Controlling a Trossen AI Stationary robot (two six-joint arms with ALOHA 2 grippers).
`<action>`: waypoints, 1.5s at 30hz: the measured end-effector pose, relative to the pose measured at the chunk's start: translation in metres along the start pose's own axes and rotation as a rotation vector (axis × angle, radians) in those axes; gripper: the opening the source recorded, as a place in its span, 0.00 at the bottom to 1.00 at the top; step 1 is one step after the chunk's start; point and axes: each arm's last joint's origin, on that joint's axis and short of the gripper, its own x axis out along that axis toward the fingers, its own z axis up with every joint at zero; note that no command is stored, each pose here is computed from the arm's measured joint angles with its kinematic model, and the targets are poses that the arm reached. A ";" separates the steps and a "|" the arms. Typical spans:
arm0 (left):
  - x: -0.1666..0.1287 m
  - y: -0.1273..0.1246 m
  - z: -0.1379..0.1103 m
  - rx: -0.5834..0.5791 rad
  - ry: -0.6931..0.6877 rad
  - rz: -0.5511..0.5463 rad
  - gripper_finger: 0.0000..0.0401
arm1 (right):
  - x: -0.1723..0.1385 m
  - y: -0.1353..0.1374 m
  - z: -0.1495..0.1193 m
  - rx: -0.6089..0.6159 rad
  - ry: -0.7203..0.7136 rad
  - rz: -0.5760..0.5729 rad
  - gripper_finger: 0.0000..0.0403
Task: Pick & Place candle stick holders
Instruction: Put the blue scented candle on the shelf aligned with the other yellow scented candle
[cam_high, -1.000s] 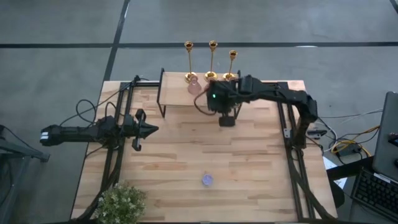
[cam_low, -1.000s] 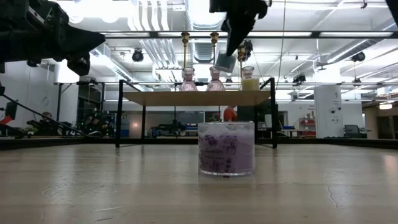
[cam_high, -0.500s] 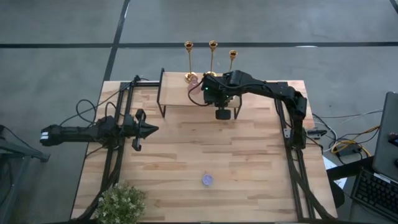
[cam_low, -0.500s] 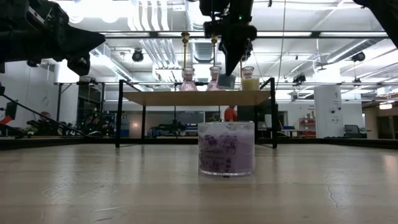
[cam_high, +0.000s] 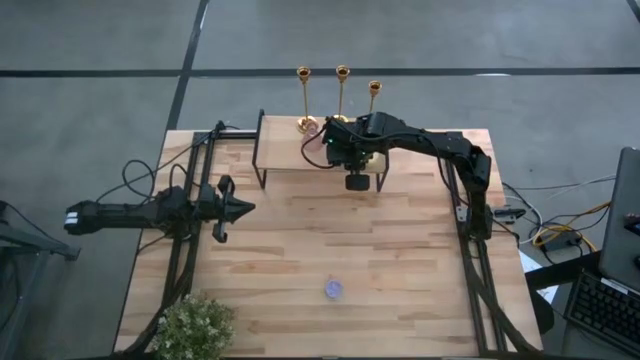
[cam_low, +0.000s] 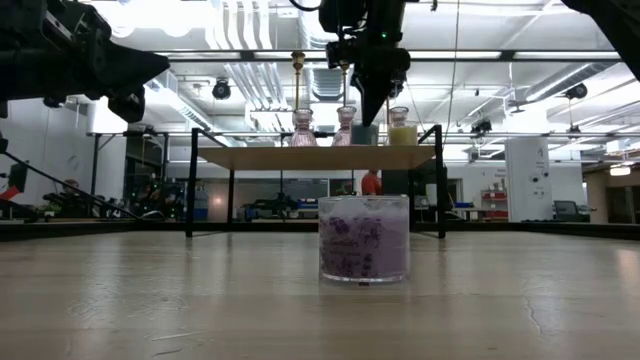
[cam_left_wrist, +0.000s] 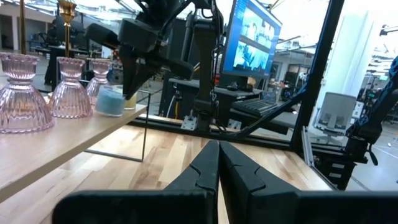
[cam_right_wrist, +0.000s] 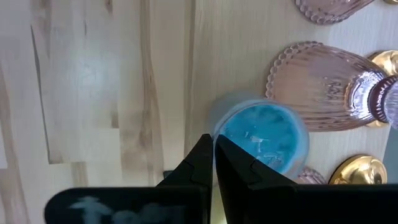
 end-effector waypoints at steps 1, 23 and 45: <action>0.000 0.000 0.000 0.000 0.000 -0.001 0.04 | 0.000 0.000 0.000 0.000 0.000 0.000 0.02; 0.000 0.000 0.000 0.000 -0.001 -0.001 0.04 | -0.001 -0.001 0.005 -0.004 -0.052 0.000 0.02; 0.000 0.000 0.000 0.000 -0.001 -0.001 0.04 | 0.002 -0.001 0.006 0.000 -0.061 0.002 0.06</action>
